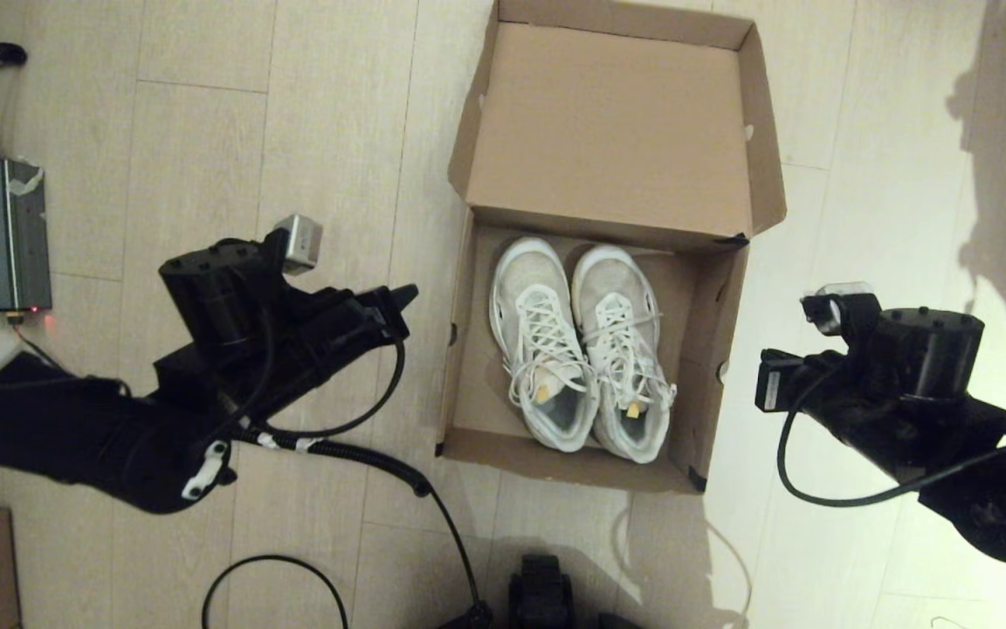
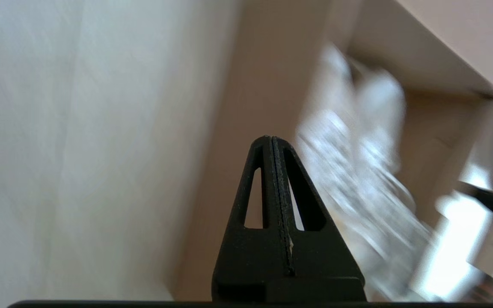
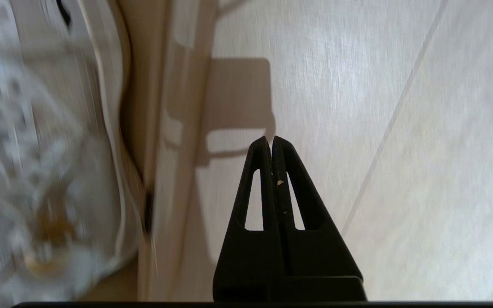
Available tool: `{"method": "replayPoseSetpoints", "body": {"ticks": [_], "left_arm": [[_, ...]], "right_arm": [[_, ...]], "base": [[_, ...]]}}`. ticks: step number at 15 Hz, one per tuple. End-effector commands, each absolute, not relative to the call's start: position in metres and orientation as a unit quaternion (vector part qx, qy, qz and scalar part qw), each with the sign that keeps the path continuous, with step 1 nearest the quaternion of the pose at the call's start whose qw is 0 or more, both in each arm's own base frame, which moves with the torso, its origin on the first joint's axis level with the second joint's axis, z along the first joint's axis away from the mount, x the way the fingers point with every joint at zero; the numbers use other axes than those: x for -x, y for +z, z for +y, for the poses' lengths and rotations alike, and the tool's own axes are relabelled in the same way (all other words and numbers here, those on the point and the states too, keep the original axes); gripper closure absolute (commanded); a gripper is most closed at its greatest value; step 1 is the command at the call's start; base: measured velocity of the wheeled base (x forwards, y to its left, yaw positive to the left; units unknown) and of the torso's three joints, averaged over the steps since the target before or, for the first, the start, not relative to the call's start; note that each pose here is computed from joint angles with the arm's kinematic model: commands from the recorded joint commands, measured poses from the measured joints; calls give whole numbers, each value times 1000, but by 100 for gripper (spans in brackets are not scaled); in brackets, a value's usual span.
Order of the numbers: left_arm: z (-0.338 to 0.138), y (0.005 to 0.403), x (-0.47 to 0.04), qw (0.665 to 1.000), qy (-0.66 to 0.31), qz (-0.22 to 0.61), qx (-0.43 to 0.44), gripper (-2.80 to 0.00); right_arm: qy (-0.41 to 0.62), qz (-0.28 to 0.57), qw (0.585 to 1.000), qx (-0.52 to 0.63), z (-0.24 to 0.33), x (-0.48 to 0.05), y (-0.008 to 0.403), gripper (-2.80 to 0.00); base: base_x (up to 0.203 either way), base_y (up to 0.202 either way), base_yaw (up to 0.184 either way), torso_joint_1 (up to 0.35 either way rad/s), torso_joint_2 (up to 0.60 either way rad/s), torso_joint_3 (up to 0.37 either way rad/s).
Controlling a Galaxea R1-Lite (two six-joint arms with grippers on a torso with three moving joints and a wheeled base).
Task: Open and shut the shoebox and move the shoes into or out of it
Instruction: Close the shoe box
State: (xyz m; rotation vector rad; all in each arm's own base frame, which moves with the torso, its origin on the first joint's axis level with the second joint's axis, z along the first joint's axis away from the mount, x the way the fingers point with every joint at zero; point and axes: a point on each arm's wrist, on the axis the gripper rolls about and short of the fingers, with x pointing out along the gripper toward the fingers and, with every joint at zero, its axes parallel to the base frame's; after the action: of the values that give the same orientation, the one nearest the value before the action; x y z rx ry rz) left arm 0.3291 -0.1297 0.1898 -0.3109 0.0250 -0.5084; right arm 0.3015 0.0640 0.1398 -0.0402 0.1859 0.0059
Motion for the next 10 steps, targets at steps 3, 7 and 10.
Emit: {"method": "replayPoseSetpoints", "body": {"ticks": [3, 7, 10], "left_arm": [[-142, 160, -393, 962, -238, 2, 136, 0], [-157, 160, -416, 959, -248, -28, 136, 0], [-169, 156, -415, 956, -260, -22, 135, 0]], "right_arm": [[-8, 75, 997, 18, 71, -338, 146, 0], [-18, 67, 997, 18, 73, -349, 150, 0], [1, 72, 997, 20, 83, -349, 148, 0]], "base": [[0, 0, 0, 0, 0, 0], [0, 0, 0, 0, 0, 0], [0, 0, 0, 0, 0, 0]]}}
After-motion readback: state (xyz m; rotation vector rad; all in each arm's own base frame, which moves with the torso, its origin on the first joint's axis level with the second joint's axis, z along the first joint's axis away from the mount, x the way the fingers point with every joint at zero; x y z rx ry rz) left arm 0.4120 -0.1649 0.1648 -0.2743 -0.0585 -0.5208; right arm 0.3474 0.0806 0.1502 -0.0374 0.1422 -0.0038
